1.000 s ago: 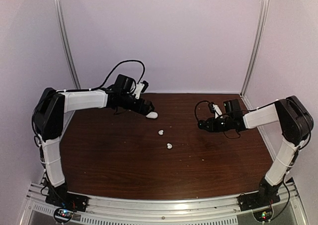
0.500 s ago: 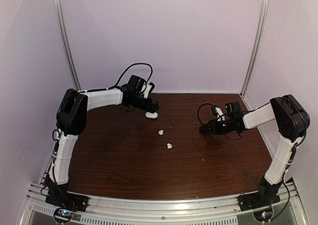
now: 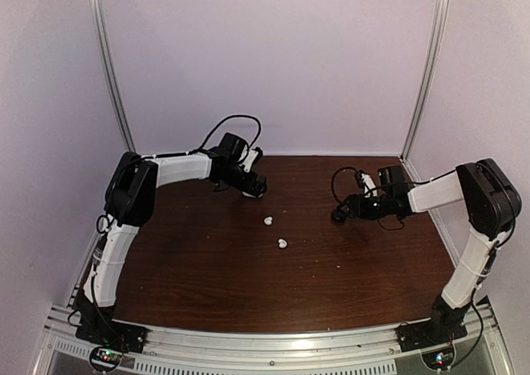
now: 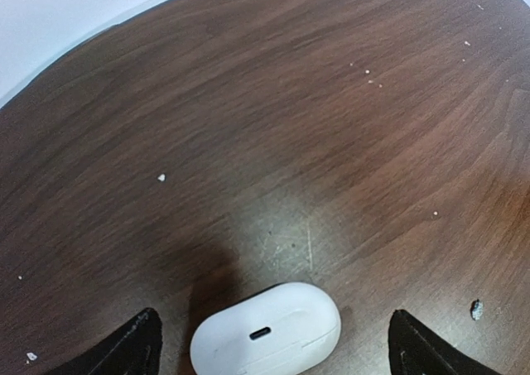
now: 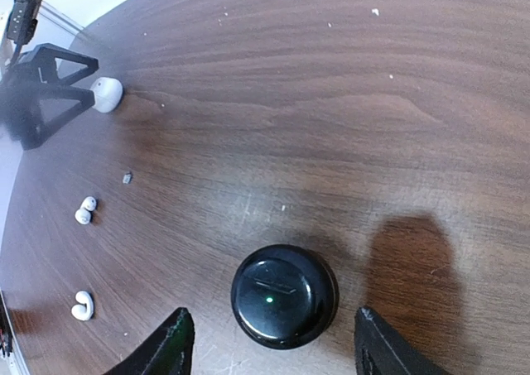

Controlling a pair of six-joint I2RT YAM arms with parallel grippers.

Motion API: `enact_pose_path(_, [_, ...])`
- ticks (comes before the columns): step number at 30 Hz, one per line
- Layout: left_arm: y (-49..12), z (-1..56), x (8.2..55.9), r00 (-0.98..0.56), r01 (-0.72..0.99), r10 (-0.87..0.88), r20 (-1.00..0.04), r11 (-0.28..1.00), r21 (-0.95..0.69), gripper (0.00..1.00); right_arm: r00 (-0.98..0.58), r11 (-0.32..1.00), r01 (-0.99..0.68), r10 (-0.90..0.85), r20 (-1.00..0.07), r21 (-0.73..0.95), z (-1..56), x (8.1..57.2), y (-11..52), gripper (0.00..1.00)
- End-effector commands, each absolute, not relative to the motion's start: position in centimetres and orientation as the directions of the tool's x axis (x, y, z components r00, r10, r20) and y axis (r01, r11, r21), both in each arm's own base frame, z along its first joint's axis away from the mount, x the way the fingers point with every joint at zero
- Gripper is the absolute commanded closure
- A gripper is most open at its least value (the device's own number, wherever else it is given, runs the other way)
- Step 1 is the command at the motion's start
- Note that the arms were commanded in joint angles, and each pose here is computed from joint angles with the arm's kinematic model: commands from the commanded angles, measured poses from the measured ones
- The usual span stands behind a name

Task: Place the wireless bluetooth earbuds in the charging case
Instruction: Move the charging case to the center of the board.

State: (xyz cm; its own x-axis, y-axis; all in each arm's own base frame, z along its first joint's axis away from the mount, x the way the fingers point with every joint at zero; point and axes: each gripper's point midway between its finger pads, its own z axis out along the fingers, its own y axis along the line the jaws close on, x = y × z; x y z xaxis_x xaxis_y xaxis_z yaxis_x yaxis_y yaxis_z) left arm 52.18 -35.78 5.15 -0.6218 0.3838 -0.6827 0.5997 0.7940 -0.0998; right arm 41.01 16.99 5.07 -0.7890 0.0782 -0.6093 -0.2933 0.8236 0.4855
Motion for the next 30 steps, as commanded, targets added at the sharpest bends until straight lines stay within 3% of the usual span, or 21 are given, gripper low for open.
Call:
enact_pose_path(1, [-36.6, 5.4, 53.0, -0.592, 0.631, 0.399, -0.700, 0.770, -0.093, 0.04, -0.738, 0.829, -0.315, 0.092, -0.668, 0.463, 7.9, 41.7, 16.5, 0.33])
enact_pose_path(8, [-36.4, 3.5, 53.5, -0.608, 0.626, 0.426, -0.670, 0.777, -0.074, 0.03, -0.718, 0.827, -0.329, 0.094, -0.689, 0.455, 9.5, 41.6, 16.5, 0.16])
enact_pose_path(12, [-36.6, 2.8, 53.0, -0.602, 0.649, 0.449, -0.660, 0.757, -0.077, 0.10, -0.708, 0.823, -0.341, 0.092, -0.700, 0.453, 10.3, 41.5, 16.5, 0.16])
enact_pose_path(21, [-34.5, 1.8, 49.6, -0.628, 0.658, 0.489, -0.605, 0.749, -0.079, 0.49, -0.697, 0.803, -0.374, 0.086, -0.712, 0.463, 11.0, 41.1, 17.0, 0.20])
enact_pose_path(30, [-30.7, 2.5, 43.3, -0.699, 0.598, 0.441, -0.562, 0.792, -0.122, 0.52, -0.694, 0.784, -0.397, 0.084, -0.715, 0.477, 11.5, 40.3, 17.3, 0.20])
